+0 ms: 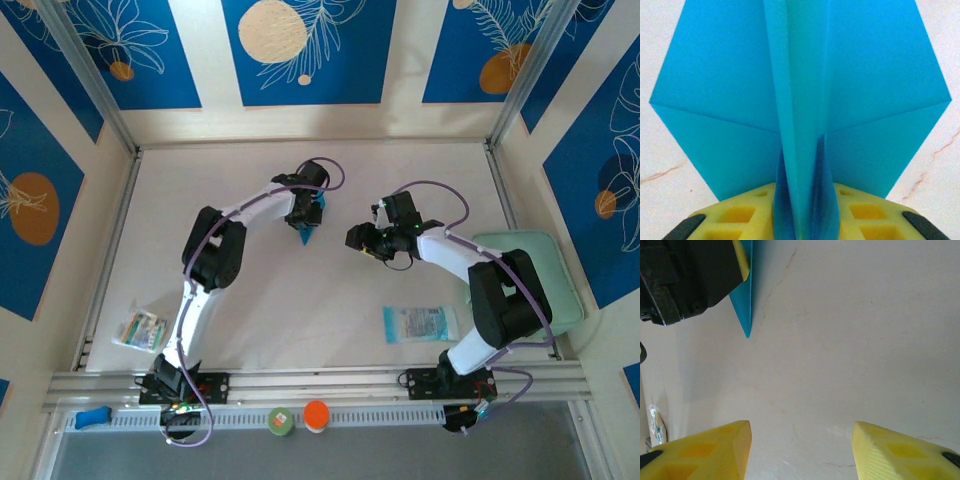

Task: Fold a paper plane with a square sheet of paper (pick it up from the middle)

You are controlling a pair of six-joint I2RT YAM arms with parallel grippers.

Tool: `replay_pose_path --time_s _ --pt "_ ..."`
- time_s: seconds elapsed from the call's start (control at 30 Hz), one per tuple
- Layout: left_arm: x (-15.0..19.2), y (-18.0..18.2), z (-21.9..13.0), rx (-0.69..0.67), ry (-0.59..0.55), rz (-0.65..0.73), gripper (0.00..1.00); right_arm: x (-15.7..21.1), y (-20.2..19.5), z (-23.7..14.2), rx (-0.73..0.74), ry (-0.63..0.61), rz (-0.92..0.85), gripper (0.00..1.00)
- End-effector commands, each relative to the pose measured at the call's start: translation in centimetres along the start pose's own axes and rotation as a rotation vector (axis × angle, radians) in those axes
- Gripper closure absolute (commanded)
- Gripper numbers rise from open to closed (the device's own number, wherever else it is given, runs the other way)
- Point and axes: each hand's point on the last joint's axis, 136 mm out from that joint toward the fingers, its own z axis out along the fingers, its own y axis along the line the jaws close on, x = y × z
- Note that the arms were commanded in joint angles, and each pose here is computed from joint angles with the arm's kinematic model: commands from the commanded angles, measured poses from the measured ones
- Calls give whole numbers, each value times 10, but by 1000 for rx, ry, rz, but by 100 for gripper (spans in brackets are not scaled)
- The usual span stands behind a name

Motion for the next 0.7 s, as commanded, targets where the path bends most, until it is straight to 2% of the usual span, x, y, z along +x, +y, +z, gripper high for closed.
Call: replay_pose_path --time_s 0.0,0.17,0.37,0.67 --pt "3 6 8 -22 34 -20 68 10 -1 4 -7 36 6 45" --pt "11 17 14 -92 54 -43 67 9 -1 4 -8 35 5 45" --pt "12 28 15 -157 45 -79 58 10 -1 4 -6 36 1 45" --pt "11 30 24 -157 48 -102 48 9 -1 3 -4 33 -1 45"
